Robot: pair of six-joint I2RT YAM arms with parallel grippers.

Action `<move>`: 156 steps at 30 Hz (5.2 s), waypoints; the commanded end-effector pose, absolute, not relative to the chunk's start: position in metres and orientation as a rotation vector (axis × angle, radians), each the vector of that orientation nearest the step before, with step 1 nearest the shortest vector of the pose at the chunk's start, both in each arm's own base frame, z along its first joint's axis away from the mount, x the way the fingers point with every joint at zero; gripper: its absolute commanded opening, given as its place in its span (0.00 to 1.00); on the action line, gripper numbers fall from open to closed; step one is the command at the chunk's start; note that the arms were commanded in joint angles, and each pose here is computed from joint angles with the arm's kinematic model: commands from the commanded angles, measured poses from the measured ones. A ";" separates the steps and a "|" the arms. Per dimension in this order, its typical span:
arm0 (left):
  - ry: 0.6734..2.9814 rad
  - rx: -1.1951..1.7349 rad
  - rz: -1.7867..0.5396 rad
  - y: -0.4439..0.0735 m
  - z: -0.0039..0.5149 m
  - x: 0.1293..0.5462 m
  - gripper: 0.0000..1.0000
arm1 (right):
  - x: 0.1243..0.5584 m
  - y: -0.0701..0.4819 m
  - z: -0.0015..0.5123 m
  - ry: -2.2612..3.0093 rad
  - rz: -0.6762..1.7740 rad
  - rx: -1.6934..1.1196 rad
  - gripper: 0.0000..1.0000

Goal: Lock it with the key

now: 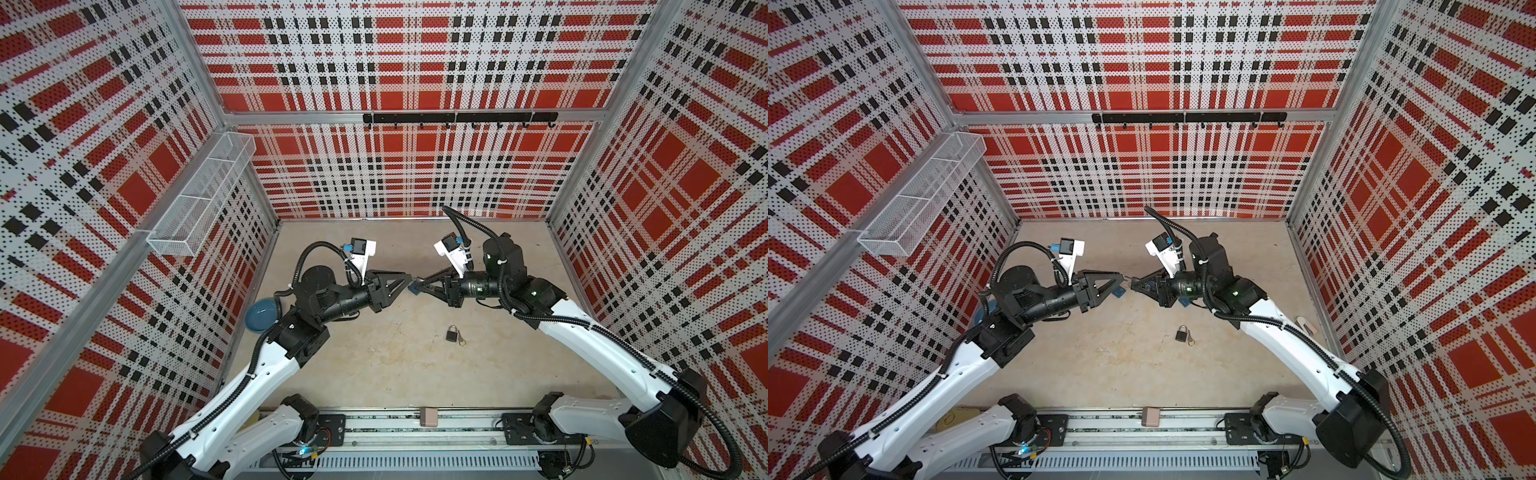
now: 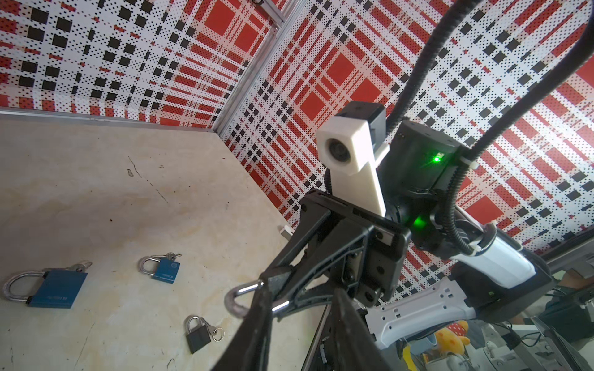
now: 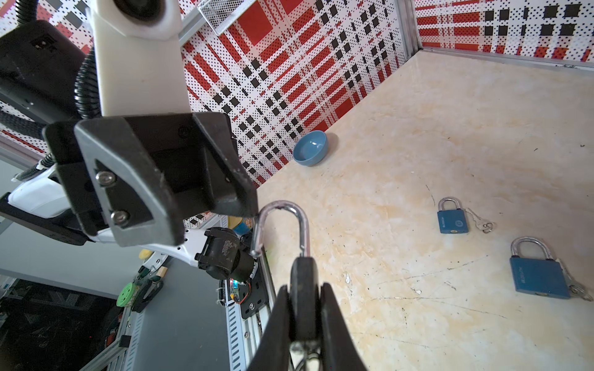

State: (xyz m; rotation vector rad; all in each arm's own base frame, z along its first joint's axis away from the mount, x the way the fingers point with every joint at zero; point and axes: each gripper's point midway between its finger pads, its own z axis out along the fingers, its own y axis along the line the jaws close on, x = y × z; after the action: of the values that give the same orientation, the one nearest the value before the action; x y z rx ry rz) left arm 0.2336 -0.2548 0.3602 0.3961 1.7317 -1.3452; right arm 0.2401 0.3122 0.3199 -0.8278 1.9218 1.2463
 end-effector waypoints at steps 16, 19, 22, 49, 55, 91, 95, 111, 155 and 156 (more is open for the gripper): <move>1.761 0.362 -1.352 -0.250 0.351 0.235 0.32 | 0.250 0.311 0.347 1.826 1.228 -0.823 0.00; 1.741 0.361 -1.346 -0.249 0.359 0.236 0.31 | 0.250 0.311 0.346 1.829 1.233 -0.821 0.00; 1.727 0.364 -1.347 -0.249 0.365 0.236 0.31 | 0.251 0.311 0.346 1.831 1.229 -0.820 0.00; 1.788 0.316 -1.336 -0.256 0.347 0.250 0.30 | 0.252 0.312 0.344 1.830 1.235 -0.817 0.00; 1.793 0.311 -1.334 -0.254 0.343 0.248 0.30 | 0.250 0.313 0.348 1.818 1.247 -0.820 0.00; 1.796 0.288 -1.364 -0.244 0.336 0.254 0.34 | 0.243 0.321 0.343 1.831 1.357 -0.860 0.00; 1.791 0.289 -1.370 -0.245 0.337 0.254 0.32 | 0.243 0.322 0.342 1.835 1.359 -0.861 0.00; 1.797 0.288 -1.388 -0.248 0.336 0.254 0.23 | 0.242 0.321 0.347 1.824 1.360 -0.859 0.00; 1.838 0.334 -1.332 -0.257 0.311 0.257 0.00 | 0.221 0.328 0.384 1.717 1.599 -0.870 0.00; 1.843 0.336 -1.326 -0.258 0.308 0.258 0.00 | 0.220 0.327 0.385 1.710 1.610 -0.872 0.00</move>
State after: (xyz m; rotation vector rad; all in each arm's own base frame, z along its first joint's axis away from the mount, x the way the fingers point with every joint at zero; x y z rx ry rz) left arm 0.2547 -0.2518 0.3400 0.3277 1.7547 -1.3694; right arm 0.2364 0.3194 0.3377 -0.7524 1.9397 1.5148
